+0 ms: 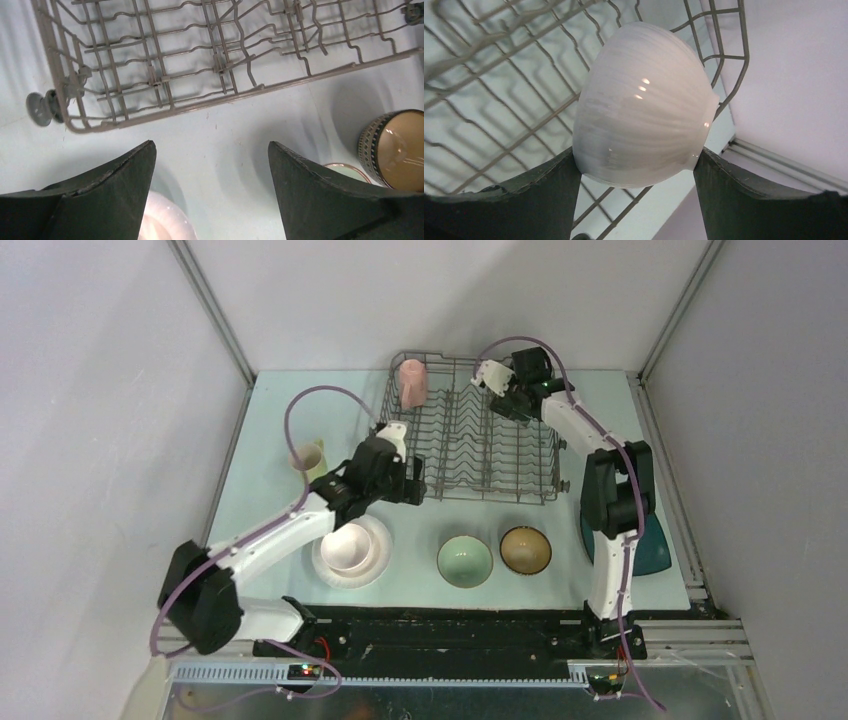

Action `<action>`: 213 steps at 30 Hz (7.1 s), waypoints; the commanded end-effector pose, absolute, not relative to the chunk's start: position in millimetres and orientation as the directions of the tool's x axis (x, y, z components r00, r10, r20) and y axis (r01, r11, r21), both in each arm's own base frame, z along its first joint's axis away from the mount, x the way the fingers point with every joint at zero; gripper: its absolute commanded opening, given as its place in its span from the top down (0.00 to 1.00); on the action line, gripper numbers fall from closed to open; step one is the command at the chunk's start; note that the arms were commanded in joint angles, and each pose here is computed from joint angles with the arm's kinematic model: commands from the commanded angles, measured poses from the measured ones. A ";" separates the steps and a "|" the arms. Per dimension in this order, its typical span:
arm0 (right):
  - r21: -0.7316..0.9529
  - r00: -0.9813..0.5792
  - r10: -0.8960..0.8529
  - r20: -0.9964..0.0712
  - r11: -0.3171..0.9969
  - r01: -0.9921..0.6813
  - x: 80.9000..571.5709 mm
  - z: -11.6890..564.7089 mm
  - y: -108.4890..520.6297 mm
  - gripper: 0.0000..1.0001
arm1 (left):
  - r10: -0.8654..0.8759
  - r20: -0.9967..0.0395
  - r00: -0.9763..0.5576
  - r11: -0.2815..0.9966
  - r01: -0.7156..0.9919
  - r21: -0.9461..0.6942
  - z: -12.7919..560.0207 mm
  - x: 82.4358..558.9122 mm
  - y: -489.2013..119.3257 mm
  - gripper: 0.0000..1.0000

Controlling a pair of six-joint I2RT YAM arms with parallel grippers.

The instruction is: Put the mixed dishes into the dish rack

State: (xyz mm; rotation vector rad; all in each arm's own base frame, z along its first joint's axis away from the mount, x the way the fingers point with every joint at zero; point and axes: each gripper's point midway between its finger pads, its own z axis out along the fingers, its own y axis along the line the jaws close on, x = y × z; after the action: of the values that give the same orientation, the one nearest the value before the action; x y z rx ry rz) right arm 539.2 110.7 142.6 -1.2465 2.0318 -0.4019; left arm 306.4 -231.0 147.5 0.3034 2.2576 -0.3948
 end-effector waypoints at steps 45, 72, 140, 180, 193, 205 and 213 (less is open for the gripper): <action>-0.875 -0.109 -0.974 -0.199 0.227 -0.428 645.2 148.6 86.5 1.00 | -0.245 -0.787 -0.566 0.855 0.256 -0.450 210.4 287.0 -188.1 0.07; -0.805 -0.099 -0.972 -0.215 0.234 -0.545 637.2 76.3 94.6 0.64 | -0.216 -0.772 -0.598 0.863 0.253 -0.437 197.7 291.6 -191.7 0.06; 0.378 -0.616 0.107 -0.780 0.865 -0.330 289.6 214.7 164.3 0.01 | -0.213 -0.778 -0.591 0.829 0.311 -0.464 209.8 251.9 -191.9 0.06; 0.322 -0.755 0.354 -0.552 0.926 0.199 201.9 106.7 104.6 0.25 | -0.214 -0.747 -0.630 0.741 0.394 -0.544 215.3 239.7 -230.4 0.06; 0.305 -0.814 0.395 -0.426 0.910 0.282 190.9 51.5 102.1 0.29 | -0.201 -0.751 -0.629 0.739 0.405 -0.537 218.3 243.4 -234.3 0.06; 0.340 -0.841 0.361 -0.403 0.912 0.229 196.7 46.5 110.5 1.00 | -0.186 -0.750 -0.634 0.749 0.402 -0.526 212.9 241.3 -231.6 0.06; 0.454 -0.796 0.414 -0.442 0.868 0.200 203.7 79.1 103.4 1.00 | -0.186 -0.752 -0.632 0.741 0.413 -0.530 218.0 240.3 -232.9 0.06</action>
State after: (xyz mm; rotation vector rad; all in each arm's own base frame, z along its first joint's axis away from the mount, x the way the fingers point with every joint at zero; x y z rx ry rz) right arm 187.7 95.6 47.8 0.4768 2.6103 0.3770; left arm 238.3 -226.6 193.0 0.1356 2.1459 -0.8467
